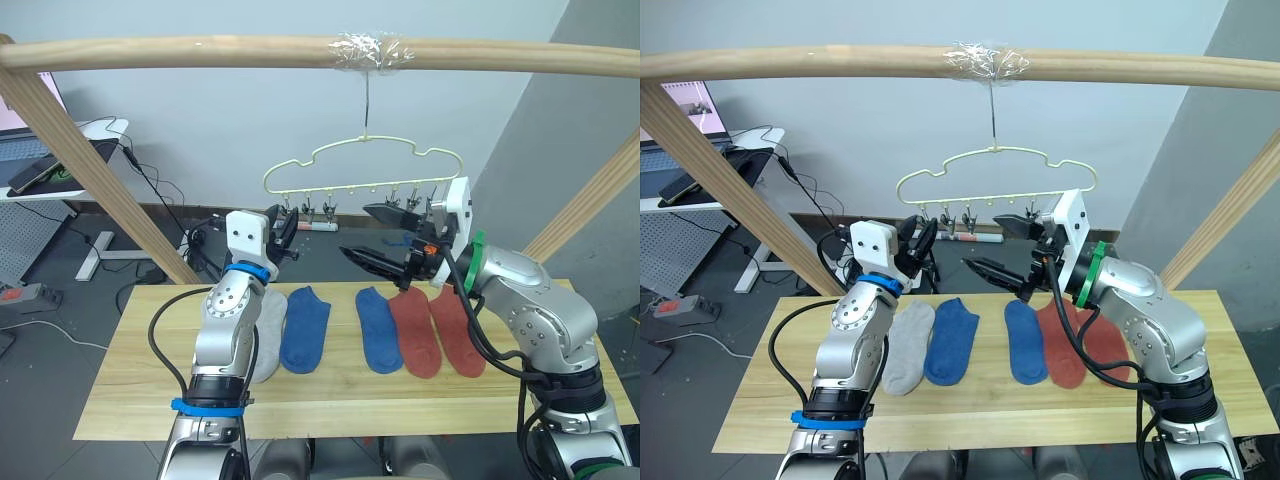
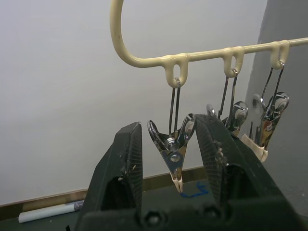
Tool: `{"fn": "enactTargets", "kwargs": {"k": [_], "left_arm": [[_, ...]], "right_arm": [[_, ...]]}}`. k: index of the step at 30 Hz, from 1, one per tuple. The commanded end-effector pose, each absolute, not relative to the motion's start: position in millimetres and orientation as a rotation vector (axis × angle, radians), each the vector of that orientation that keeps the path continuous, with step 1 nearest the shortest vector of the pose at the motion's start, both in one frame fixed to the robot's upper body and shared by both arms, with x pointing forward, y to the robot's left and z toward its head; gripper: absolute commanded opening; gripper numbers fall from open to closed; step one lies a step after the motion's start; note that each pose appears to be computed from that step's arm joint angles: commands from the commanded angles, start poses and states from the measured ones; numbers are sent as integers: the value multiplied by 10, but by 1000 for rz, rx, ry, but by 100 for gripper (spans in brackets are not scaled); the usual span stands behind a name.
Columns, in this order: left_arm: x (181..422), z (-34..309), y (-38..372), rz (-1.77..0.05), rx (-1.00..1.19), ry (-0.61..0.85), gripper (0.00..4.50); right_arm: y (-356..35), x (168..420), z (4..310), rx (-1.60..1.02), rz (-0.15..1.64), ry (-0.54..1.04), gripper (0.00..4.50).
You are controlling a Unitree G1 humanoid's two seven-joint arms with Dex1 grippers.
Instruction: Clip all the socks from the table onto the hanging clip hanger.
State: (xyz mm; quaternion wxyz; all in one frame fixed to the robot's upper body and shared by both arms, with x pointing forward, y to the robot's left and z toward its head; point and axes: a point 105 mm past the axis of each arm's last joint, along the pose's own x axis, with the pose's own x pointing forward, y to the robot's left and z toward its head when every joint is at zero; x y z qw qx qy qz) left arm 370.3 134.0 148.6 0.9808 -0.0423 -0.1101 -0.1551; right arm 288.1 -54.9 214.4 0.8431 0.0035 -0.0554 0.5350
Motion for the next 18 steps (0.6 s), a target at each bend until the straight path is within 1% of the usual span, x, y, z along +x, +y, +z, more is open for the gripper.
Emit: {"fn": "enactTargets", "kwargs": {"k": [1,4,5,6,7,10,13,17,18], "left_arm": [[3720,1651,1342,-310,-76,-286,185],[3723,1664,1339,-312,-80,-292,185],[3721,1670,1333,-316,-83,-296,158],[3717,1675,1328,-319,-85,-299,148],[3713,1680,1321,-325,-88,-303,127],[3701,1692,1304,-335,-92,-310,54],[3696,1724,1290,-343,-83,-322,3],[3690,1739,1306,-337,-73,-327,1],[3689,1735,1320,-332,-65,-322,1]], "right_arm": [[-536,2803,2326,-13,1145,-196,450],[-542,2816,2322,-11,1139,-196,450],[-546,2823,2324,-10,1136,-196,450],[-550,2827,2325,-8,1134,-197,450],[-554,2834,2324,-6,1130,-196,450],[-567,2846,2312,-5,1122,-193,450],[-577,2856,2298,3,1111,-188,450],[-616,2888,2201,-10,1077,-154,450],[-663,2927,2099,-31,1041,-114,450]]}}
